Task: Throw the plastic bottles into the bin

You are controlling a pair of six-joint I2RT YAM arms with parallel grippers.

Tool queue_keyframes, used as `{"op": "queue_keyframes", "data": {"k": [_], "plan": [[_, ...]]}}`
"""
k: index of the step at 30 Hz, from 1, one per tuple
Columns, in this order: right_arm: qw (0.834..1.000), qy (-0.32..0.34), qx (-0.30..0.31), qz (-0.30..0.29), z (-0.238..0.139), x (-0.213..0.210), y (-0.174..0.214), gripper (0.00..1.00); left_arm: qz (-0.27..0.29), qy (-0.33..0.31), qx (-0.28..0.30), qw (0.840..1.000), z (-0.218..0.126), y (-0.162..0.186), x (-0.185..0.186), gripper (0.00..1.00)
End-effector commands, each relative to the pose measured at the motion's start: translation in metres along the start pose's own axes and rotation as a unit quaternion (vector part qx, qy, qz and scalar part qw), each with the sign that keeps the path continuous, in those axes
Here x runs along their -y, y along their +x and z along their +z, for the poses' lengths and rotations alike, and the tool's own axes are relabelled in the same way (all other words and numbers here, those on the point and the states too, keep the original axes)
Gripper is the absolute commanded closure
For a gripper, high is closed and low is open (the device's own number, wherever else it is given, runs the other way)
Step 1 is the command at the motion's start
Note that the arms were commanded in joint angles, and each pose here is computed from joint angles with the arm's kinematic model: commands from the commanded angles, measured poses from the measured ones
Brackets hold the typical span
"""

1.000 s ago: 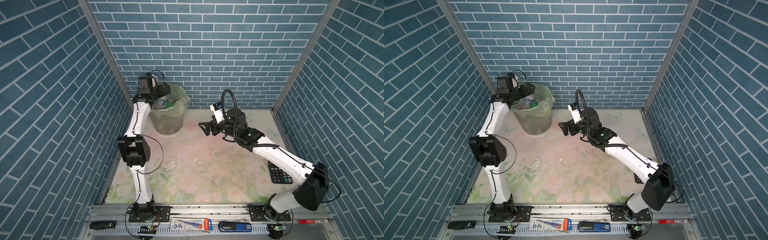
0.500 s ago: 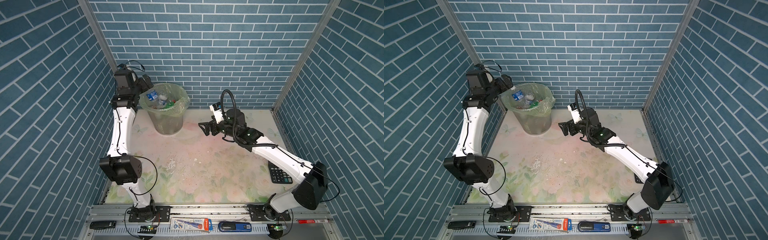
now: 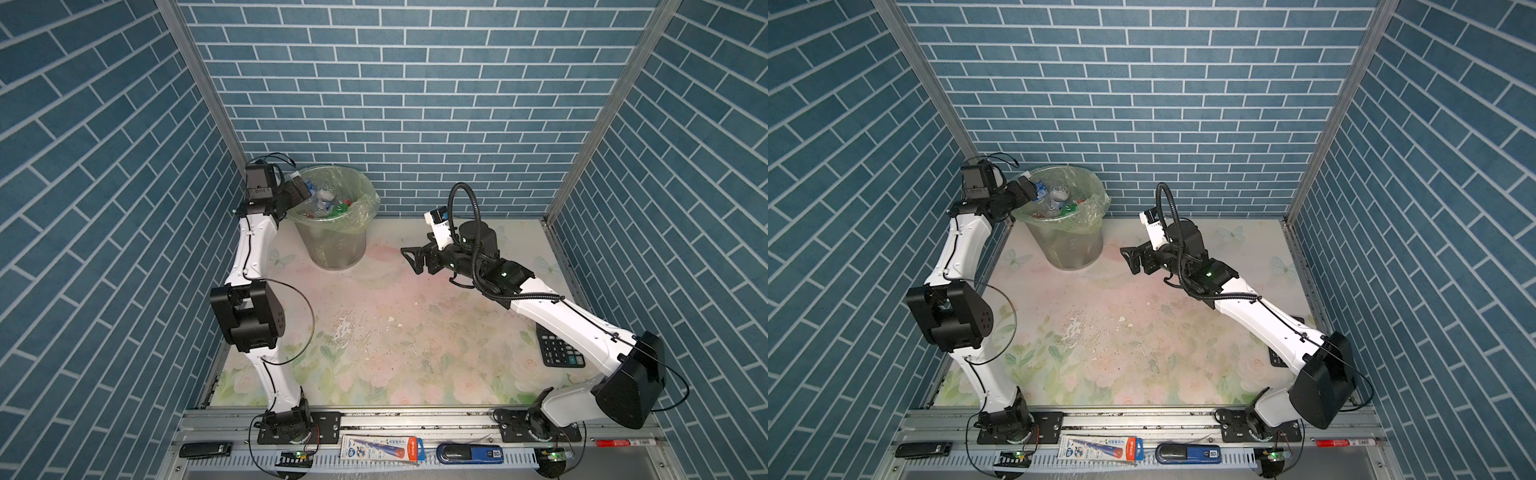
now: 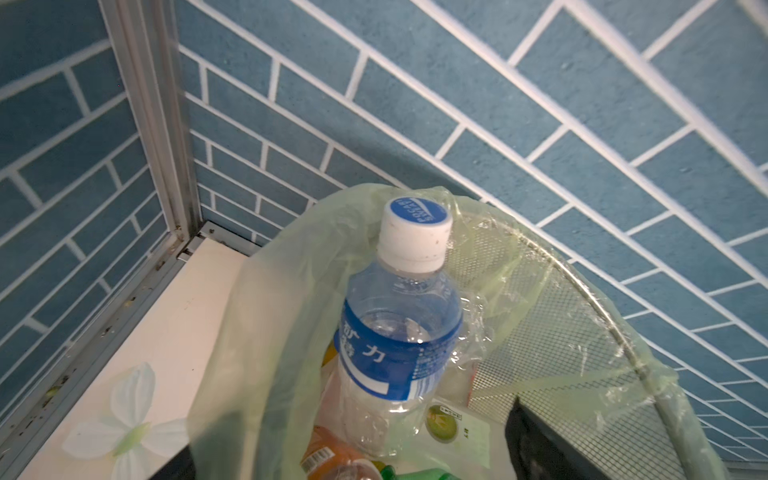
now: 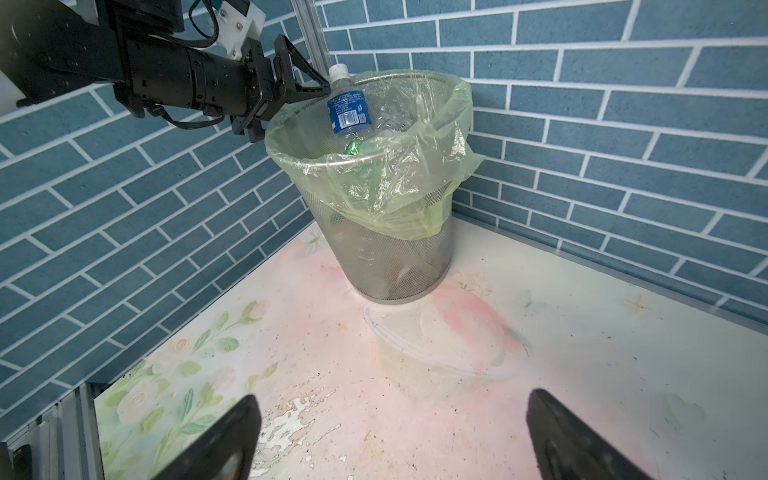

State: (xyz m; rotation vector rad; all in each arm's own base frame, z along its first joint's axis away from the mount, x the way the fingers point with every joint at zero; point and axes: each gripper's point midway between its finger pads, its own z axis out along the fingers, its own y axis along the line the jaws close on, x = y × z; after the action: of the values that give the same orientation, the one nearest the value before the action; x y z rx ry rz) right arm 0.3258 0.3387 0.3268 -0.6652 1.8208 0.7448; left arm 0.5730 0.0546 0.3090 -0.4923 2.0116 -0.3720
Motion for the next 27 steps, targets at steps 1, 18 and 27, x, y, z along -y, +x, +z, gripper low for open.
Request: {"op": "queue_keyframes", "data": {"k": [1,18,27], "plan": [[1.0,0.005,0.018,0.0,-0.012,0.002,-0.008,0.01,0.01,0.047,0.001,0.999,0.002,0.005,0.022,0.01],[1.0,0.014,0.017,0.004,-0.009,0.014,-0.011,0.01,0.029,0.074,-0.013,0.997,-0.016,0.071,0.058,0.01],[0.999,0.045,0.02,0.021,-0.019,0.048,-0.006,0.01,0.051,0.068,0.016,0.996,-0.052,0.09,0.066,0.01]]}}
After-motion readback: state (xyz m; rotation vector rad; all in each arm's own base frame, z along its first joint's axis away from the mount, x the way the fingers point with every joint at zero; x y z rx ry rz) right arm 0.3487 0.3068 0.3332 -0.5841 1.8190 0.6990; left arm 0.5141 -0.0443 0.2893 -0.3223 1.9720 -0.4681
